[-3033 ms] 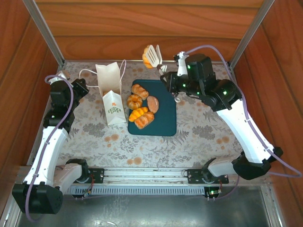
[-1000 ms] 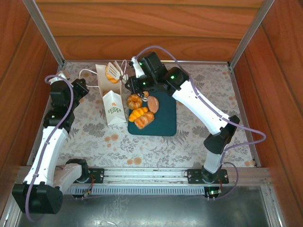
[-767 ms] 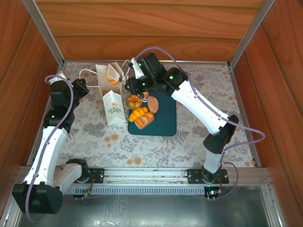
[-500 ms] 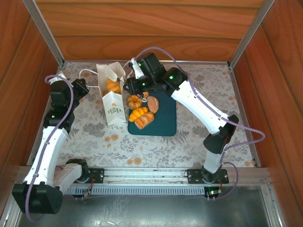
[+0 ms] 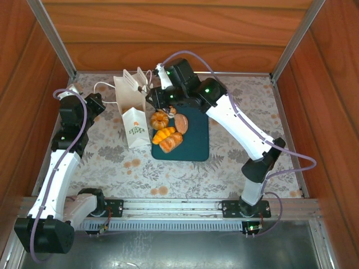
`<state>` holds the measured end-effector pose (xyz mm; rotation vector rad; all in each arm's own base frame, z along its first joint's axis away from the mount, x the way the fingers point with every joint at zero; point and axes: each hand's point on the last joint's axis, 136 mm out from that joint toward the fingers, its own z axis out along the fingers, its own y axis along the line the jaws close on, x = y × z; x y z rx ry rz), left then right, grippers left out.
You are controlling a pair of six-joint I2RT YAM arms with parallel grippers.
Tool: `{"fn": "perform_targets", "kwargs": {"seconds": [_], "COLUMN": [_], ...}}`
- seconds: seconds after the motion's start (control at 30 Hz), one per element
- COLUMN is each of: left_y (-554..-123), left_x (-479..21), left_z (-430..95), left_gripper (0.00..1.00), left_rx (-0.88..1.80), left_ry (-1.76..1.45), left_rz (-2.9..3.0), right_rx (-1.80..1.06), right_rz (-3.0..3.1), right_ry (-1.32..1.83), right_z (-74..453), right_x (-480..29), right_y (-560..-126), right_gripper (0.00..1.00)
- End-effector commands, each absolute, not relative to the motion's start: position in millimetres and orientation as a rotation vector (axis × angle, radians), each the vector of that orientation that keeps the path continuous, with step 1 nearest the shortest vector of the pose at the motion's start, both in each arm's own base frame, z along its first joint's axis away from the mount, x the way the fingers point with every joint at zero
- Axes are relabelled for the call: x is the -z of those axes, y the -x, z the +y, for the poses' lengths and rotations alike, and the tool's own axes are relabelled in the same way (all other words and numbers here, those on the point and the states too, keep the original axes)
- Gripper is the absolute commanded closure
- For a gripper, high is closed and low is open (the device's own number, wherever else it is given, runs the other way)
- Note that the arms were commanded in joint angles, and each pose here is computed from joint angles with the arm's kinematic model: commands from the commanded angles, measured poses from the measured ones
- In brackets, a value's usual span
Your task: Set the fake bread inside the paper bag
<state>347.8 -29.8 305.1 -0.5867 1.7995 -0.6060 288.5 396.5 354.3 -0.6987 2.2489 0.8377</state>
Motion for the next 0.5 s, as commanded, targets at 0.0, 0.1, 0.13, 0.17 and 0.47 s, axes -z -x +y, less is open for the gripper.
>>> {"fn": "perform_targets", "kwargs": {"seconds": [0.0,0.1,0.13,0.17,0.47], "left_y": [-348.3,-348.1,-348.1,-348.0,-348.1], "left_x": [-316.7,-316.1,-315.6,-315.4,-316.7], "left_z": [-27.9,-28.3,-28.5,-28.6,-27.8], "left_gripper": [1.0,1.0,1.0,1.0,1.0], "left_rx": [0.613,0.615,0.617,0.617,0.612], "left_ry": [0.582,0.582,0.582,0.583,0.582], "left_rz": [1.772,1.773,1.775,1.775,1.77], "right_rx": [-0.834,-0.799,-0.793,-0.783,-0.681], "right_rz": [2.082,2.051,2.028,2.018,2.102], "right_ry": [0.663,0.619,0.595,0.572,0.379], "right_z": [374.7,356.4,345.9,337.5,267.2], "right_x": [-415.3,-429.5,-439.7,-444.1,-413.8], "right_y": [-282.5,-283.9,-281.9,-282.5,-300.0], "right_gripper": [0.56,0.57,0.57,0.57,0.58]}}
